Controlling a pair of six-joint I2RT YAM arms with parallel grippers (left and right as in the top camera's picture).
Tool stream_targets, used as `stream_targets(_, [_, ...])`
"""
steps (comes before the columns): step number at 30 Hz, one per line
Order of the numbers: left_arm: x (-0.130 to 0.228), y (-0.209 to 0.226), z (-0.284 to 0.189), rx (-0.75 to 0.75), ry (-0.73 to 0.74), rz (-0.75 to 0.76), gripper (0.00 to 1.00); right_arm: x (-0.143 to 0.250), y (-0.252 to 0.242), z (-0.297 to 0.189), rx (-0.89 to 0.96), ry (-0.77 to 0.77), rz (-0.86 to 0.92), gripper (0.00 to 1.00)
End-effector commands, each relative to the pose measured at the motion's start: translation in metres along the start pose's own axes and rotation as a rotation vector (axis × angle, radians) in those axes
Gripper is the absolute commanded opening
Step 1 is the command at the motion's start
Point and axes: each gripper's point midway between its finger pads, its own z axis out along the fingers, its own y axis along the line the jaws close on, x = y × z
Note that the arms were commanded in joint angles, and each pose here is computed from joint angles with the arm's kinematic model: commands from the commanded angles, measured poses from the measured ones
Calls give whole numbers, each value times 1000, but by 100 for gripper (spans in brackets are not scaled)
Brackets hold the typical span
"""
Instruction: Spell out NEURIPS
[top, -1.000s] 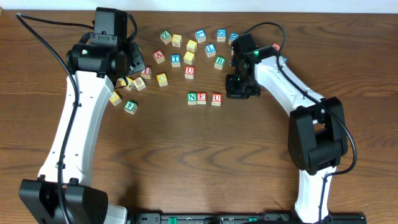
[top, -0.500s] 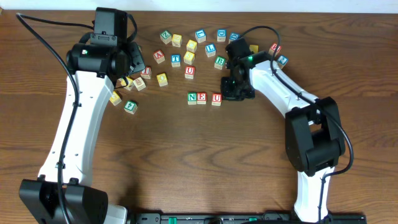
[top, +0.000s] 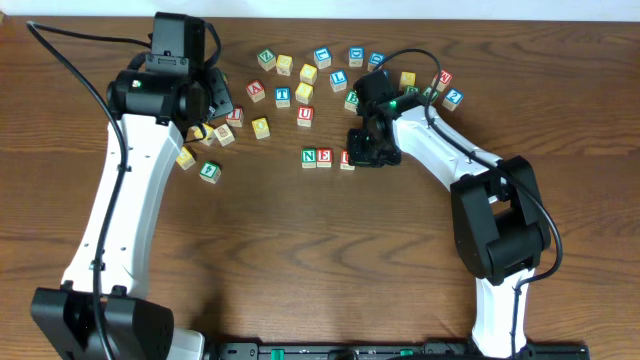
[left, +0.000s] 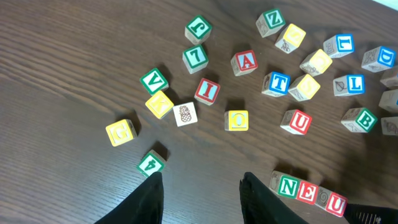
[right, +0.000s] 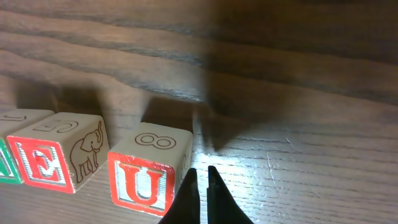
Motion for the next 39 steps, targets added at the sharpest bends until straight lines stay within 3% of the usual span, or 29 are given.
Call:
stream_targets(1, [7,3,9,-15,28,11,40,3,3,4,7,0,14,1])
stream_targets(23, [8,3,10,-15,29,11,40,-2,19,10,-20,-35,-7,1])
stream_targets(39, [8,3,10,-15,30,11,40,17,17,15,-27,39,71,1])
